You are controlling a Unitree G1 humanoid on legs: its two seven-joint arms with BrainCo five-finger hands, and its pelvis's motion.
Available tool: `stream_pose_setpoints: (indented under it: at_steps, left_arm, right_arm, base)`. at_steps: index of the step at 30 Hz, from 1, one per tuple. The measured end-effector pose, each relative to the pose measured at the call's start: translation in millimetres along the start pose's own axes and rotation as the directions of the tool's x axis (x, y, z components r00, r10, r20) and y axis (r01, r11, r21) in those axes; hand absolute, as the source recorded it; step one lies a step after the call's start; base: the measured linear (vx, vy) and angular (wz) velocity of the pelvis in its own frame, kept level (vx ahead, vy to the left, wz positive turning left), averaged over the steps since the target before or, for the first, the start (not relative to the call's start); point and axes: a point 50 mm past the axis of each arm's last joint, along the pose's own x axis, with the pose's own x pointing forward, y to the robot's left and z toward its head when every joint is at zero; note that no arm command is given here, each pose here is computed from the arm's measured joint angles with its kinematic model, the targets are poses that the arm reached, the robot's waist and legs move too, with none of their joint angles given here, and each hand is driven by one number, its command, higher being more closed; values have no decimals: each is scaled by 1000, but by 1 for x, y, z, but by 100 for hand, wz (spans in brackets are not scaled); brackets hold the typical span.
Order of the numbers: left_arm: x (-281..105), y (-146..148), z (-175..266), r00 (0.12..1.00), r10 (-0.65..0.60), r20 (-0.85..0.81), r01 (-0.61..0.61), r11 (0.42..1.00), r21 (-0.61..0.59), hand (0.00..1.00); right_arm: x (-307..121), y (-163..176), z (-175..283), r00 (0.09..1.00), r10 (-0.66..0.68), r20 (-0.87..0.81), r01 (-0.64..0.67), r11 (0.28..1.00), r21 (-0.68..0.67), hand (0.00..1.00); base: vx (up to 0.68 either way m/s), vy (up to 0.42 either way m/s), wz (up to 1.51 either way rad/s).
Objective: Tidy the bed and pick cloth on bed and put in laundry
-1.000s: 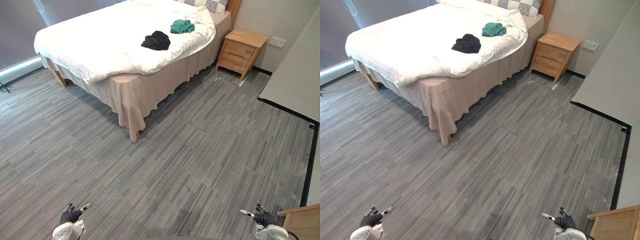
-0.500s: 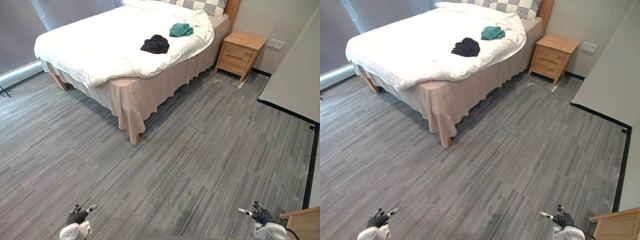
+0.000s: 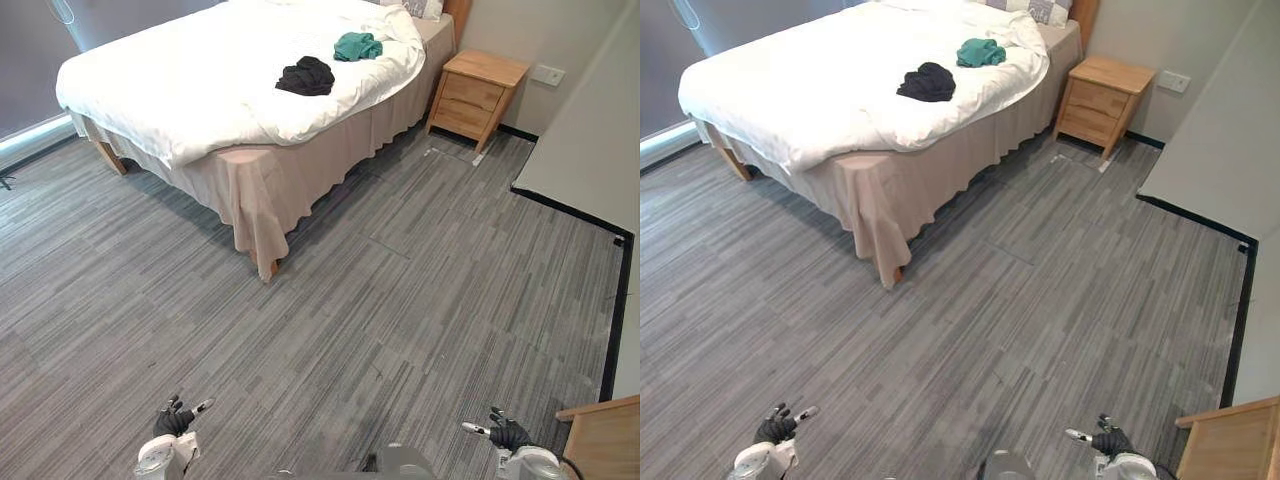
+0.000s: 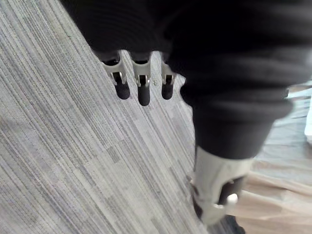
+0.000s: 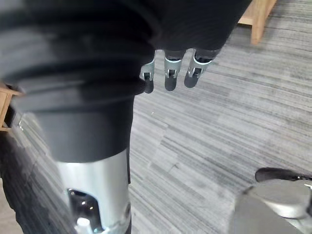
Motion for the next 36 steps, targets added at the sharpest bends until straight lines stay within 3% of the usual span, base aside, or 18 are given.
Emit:
stream_pose_setpoints:
  at_steps: [10,18,26,31,36]
  left_arm:
    - [-2,-1,-7,1000,-15,-13,14,999,-41,0]
    - [-15,-38,-35,988,-149,-36,146,985,-93,0]
    - [-23,-34,-47,990,-132,-52,126,986,-110,0]
    - [-18,-44,-44,985,-149,-89,145,988,-48,0]
    - [-11,-39,-19,989,-147,7,147,989,-26,0]
  right_arm:
    - [-6,-2,-17,1000,-18,-23,20,996,87,0]
    - [-5,-4,-5,999,-17,40,18,999,-30,0]
    - [-4,-15,20,991,-32,128,41,997,-66,0]
    - [5,28,26,987,106,125,-93,990,-103,0]
    - [5,40,24,982,132,135,-119,988,-98,0]
  base:
    - [419,-313,17]
    - [515,-222,2]
    - [487,45,22]
    - [639,102,102]
    - [511,-150,146]
